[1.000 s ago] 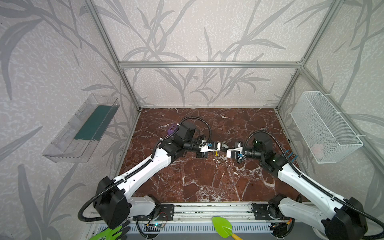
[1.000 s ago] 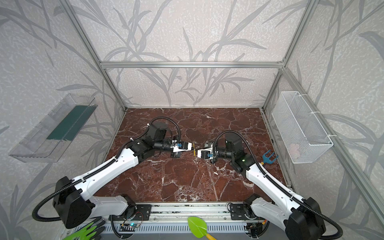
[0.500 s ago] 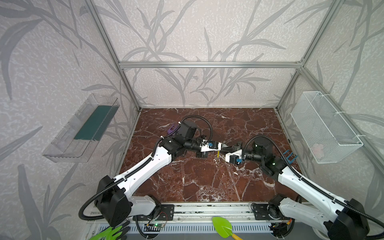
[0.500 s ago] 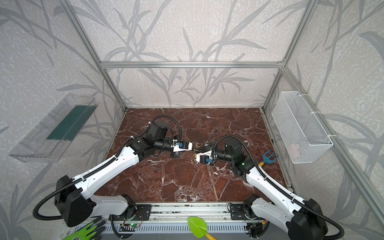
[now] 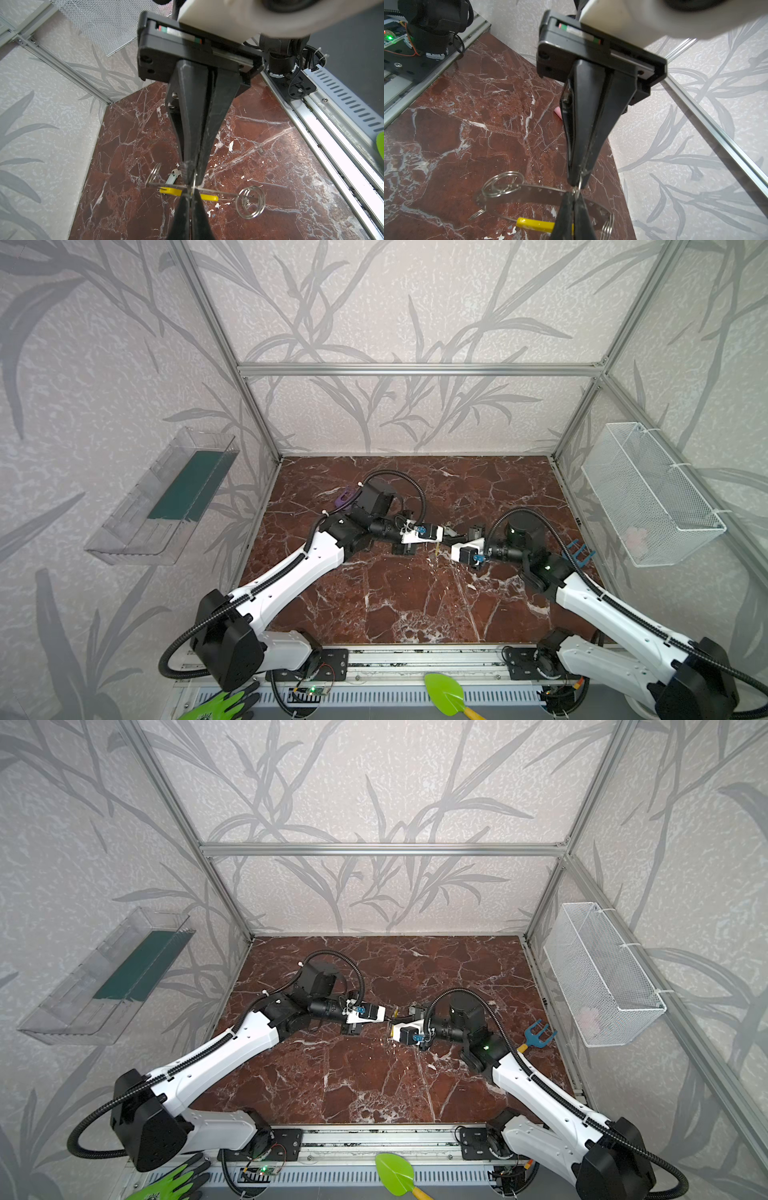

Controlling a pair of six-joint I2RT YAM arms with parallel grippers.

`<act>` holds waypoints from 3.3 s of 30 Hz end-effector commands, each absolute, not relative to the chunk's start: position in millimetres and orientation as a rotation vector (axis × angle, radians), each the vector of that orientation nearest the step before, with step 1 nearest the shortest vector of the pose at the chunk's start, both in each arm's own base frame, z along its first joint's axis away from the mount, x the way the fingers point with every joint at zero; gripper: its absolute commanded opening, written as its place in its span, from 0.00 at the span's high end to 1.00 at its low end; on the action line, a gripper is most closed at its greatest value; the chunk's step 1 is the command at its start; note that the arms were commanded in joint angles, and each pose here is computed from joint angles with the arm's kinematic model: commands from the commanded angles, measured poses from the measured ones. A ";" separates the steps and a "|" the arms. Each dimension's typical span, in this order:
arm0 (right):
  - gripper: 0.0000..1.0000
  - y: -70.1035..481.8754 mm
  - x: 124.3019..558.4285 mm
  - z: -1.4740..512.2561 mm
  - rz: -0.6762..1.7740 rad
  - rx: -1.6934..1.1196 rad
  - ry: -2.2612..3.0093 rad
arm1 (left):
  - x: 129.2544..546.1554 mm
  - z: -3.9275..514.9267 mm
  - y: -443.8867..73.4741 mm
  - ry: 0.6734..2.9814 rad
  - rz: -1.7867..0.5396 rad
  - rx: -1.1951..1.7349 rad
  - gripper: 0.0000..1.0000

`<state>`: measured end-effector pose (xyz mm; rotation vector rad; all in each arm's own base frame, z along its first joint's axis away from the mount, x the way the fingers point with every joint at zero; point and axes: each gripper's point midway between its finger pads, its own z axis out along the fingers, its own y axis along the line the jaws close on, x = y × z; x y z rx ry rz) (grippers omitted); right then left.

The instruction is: Put the keys on the keyring

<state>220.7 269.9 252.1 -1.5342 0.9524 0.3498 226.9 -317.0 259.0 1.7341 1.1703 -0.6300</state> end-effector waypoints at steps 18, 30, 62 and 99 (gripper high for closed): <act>0.98 270.0 220.6 247.0 0.316 -1.597 0.936 | 225.1 288.7 -327.7 1.138 -0.728 1.651 1.00; 1.00 265.9 232.0 244.8 0.177 -1.619 0.899 | 224.4 281.9 -333.4 1.242 -0.848 1.615 1.00; 1.00 263.8 243.3 255.2 0.277 -1.536 1.008 | 211.9 258.1 -329.4 1.219 -0.748 1.765 0.94; 0.71 216.2 290.0 203.6 0.386 -0.986 1.680 | 259.7 257.1 -279.0 1.325 -0.491 1.500 1.00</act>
